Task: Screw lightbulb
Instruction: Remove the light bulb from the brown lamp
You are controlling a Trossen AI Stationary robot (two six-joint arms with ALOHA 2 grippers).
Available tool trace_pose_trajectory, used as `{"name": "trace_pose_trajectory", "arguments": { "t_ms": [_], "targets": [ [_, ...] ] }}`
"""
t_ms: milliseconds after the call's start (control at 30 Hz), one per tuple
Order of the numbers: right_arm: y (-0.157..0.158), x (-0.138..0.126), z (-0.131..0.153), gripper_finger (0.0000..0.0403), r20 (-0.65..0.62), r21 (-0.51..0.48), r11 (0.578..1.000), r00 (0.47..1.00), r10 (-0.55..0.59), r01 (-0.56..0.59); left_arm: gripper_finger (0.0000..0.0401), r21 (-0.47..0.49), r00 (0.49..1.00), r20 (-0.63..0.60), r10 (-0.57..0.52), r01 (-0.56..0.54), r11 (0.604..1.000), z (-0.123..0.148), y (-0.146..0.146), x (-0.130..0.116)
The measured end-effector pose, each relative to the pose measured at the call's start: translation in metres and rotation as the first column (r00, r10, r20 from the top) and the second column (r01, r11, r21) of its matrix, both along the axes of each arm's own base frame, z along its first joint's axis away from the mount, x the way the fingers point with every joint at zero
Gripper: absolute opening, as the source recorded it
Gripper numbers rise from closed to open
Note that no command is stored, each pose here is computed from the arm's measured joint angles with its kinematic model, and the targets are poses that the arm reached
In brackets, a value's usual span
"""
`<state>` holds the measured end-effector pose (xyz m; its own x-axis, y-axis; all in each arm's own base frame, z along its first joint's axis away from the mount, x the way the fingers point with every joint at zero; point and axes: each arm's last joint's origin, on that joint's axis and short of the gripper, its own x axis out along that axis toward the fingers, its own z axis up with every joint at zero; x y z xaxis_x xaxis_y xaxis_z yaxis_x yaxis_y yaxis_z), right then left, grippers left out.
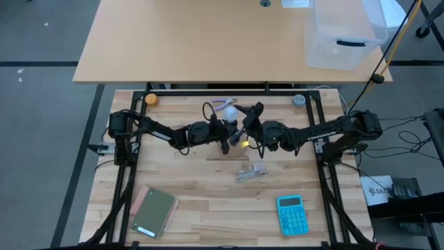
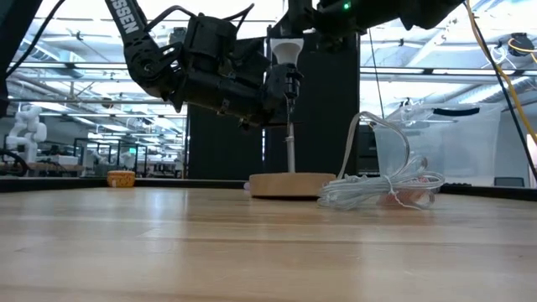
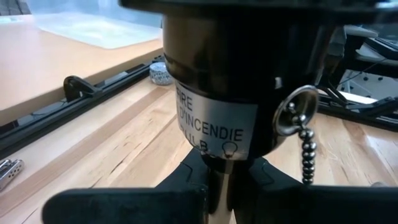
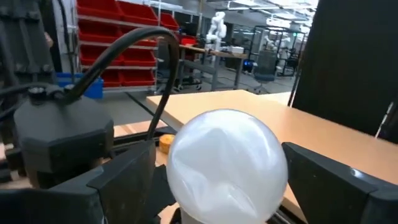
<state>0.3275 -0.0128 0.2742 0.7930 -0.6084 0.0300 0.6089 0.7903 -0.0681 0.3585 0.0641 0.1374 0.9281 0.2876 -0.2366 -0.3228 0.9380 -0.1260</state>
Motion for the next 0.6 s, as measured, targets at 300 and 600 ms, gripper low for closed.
{"name": "trace_pose_trajectory", "arguments": {
  "t_ms": [300, 600],
  "targets": [
    [-0.009, -0.007, 0.006, 0.0295, -0.090, -0.052, 0.994, 0.992, 0.092, -0.097, 0.0031, 0.013, 1.000, -0.008, -0.024, 0.024, 1.000, 0.000, -0.002, 0.000],
    [-0.027, -0.024, 0.018, 0.0274, -0.164, -0.034, 0.955, 0.944, 0.285, -0.294, 0.0031, 0.034, 0.997, -0.018, -0.076, 0.076, 0.997, -0.001, -0.003, 0.001]
  ]
}}
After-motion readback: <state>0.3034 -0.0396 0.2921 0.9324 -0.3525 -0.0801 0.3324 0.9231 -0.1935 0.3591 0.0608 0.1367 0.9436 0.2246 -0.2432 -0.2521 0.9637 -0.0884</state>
